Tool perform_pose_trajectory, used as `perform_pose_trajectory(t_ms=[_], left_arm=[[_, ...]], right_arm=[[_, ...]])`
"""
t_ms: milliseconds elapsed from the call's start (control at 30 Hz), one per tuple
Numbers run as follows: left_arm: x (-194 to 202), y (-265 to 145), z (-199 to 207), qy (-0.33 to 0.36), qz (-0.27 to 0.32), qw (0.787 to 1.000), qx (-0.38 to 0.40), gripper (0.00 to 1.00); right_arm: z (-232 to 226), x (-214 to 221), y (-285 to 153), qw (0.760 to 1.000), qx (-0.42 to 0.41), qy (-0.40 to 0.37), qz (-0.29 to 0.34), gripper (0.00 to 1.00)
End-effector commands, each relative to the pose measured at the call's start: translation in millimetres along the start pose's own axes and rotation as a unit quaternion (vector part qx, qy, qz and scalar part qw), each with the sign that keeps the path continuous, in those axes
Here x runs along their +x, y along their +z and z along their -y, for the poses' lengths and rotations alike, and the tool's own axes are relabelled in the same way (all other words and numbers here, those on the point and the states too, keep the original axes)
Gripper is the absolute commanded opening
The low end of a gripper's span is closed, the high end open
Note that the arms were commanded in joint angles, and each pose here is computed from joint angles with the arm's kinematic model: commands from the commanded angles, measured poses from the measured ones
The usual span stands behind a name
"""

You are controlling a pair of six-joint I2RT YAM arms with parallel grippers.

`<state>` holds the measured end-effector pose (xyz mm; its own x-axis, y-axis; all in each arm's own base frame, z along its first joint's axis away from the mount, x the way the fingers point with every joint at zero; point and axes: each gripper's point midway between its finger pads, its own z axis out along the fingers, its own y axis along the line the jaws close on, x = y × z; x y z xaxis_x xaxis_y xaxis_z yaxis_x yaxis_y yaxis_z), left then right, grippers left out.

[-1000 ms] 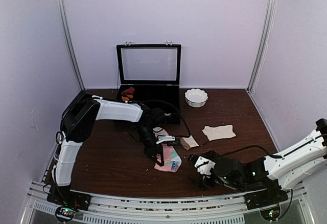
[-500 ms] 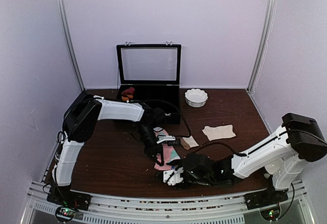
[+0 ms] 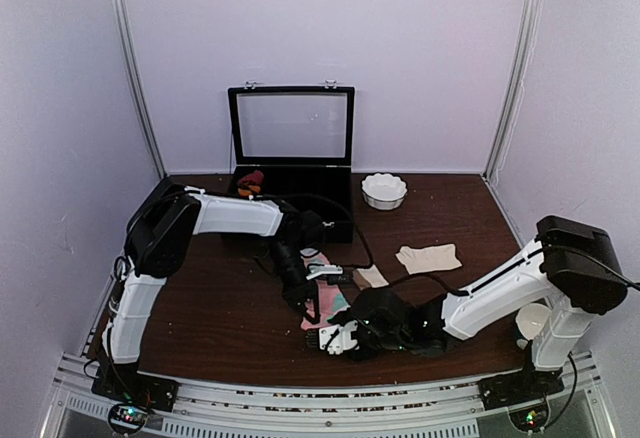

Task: Roll the socks
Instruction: Roll the sock at the center of the board.

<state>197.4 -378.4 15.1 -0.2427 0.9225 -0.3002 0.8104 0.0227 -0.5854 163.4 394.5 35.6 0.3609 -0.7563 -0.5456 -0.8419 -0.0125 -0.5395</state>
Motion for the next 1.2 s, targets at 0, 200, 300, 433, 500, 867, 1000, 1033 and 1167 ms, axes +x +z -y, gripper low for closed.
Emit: perform_pose_trajectory(t_ms=[0,200,300,433,500,867,1000,1033,1167], left_arm=[[57,16,-53,-0.033,-0.100,0.992,-0.072,0.00],[58,17,-51,-0.031,-0.100,0.992,-0.066,0.00],[57,16,-50,-0.027,-0.103,0.992,-0.062,0.00],[57,13,-49,-0.022,-0.103,0.992,-0.063,0.00],[57,13,-49,-0.021,-0.105,0.992,-0.064,0.04],[38,-48,-46,-0.034,-0.034,0.994,-0.098,0.47],[32,-81,-40,-0.038,0.002,0.993,-0.107,0.50],[32,-88,-40,-0.041,0.009,0.993,-0.111,0.50],[30,-101,-55,-0.064,0.034,0.988,-0.139,0.51]], right_arm=[[-14,16,8,0.999,-0.028,0.006,-0.022,0.43],[-5,29,18,0.999,0.000,0.008,-0.045,0.41],[-3,33,21,0.998,0.005,0.001,-0.056,0.37],[-2,44,24,0.997,-0.001,0.015,-0.076,0.28],[-4,49,25,0.996,-0.018,0.023,-0.087,0.19],[-23,37,22,0.988,-0.104,0.081,-0.084,0.00],[-33,31,16,0.985,-0.122,0.098,-0.079,0.00],[-37,30,14,0.983,-0.128,0.101,-0.078,0.00],[-48,18,6,0.980,-0.152,0.105,-0.074,0.00]])
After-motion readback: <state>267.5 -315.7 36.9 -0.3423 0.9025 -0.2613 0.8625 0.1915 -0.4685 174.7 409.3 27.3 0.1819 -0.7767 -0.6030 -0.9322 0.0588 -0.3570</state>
